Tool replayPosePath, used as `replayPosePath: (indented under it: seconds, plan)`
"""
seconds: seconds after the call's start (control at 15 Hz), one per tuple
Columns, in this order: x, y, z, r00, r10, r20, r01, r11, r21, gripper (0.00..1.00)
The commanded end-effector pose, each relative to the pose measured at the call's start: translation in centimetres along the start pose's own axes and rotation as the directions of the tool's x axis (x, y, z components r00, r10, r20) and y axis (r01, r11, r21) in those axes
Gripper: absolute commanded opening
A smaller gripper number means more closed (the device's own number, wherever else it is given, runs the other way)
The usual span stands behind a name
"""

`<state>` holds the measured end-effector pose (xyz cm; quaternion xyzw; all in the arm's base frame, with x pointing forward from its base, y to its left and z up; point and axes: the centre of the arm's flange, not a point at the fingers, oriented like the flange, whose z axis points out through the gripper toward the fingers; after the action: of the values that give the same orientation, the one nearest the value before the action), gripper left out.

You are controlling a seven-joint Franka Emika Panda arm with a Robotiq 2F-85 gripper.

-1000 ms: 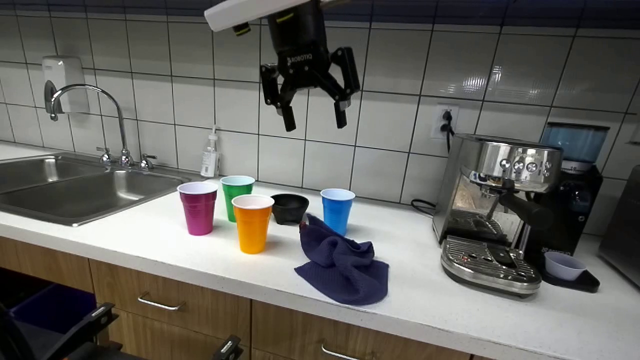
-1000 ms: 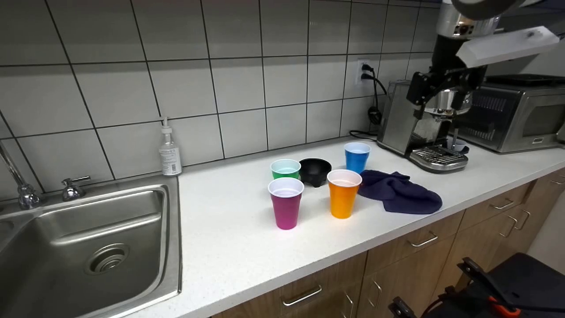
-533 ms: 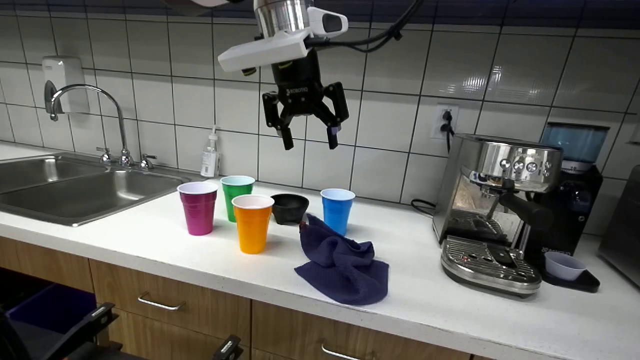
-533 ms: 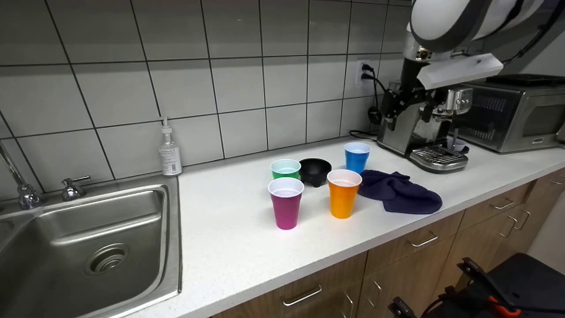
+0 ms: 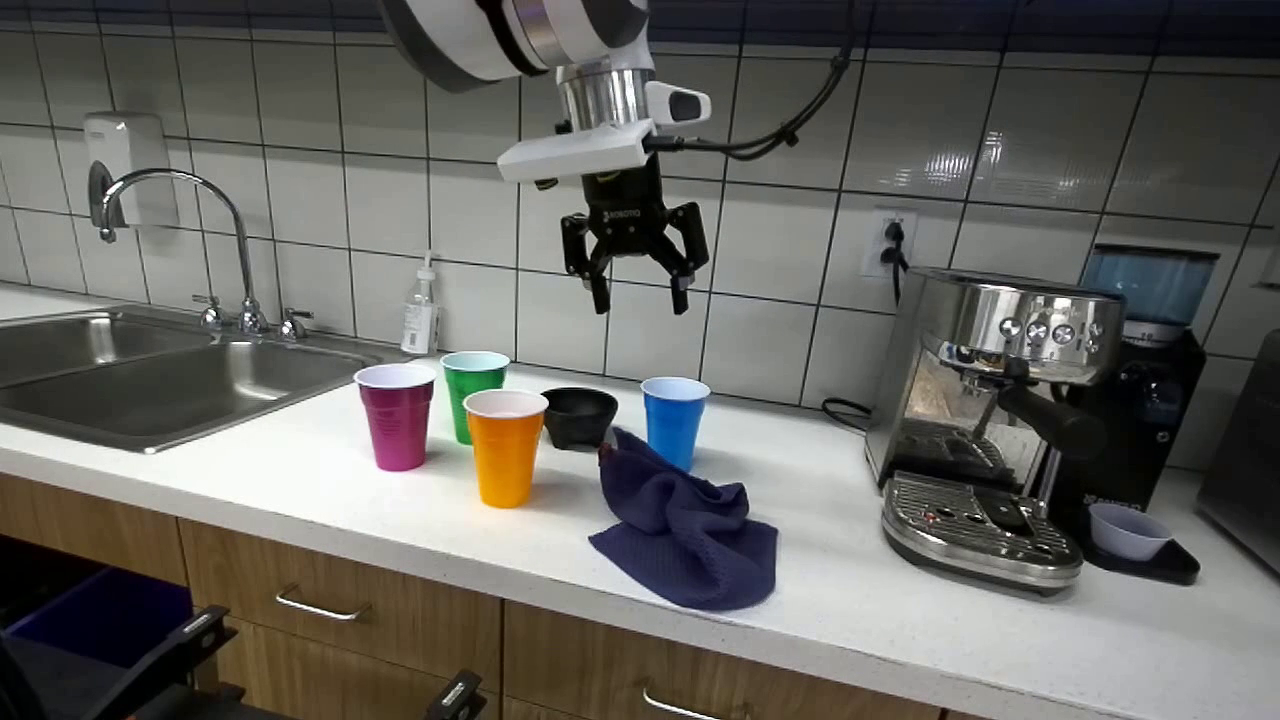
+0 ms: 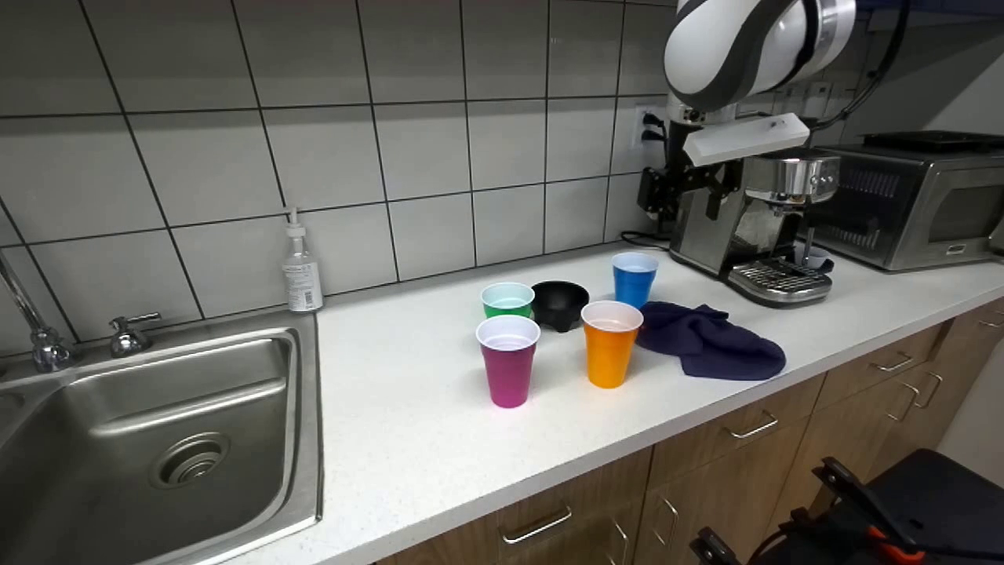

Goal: Stack the four cups together.

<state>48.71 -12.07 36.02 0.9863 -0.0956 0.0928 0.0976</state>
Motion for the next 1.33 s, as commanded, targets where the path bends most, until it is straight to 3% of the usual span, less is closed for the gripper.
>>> replayPosePath:
  seconds: [0.0, 0.53, 1.27]
  plan:
    - [4.2, -1.1, 1.3, 1.000, 0.021, 0.023, -0.021, 1.000, 0.015, 1.00]
    - [8.5, -2.6, 4.8, 0.999, 0.038, 0.036, -0.039, 0.999, 0.036, 1.00]
    - [11.5, -4.6, 10.6, 0.996, 0.029, 0.080, -0.032, 0.999, 0.036, 1.00]
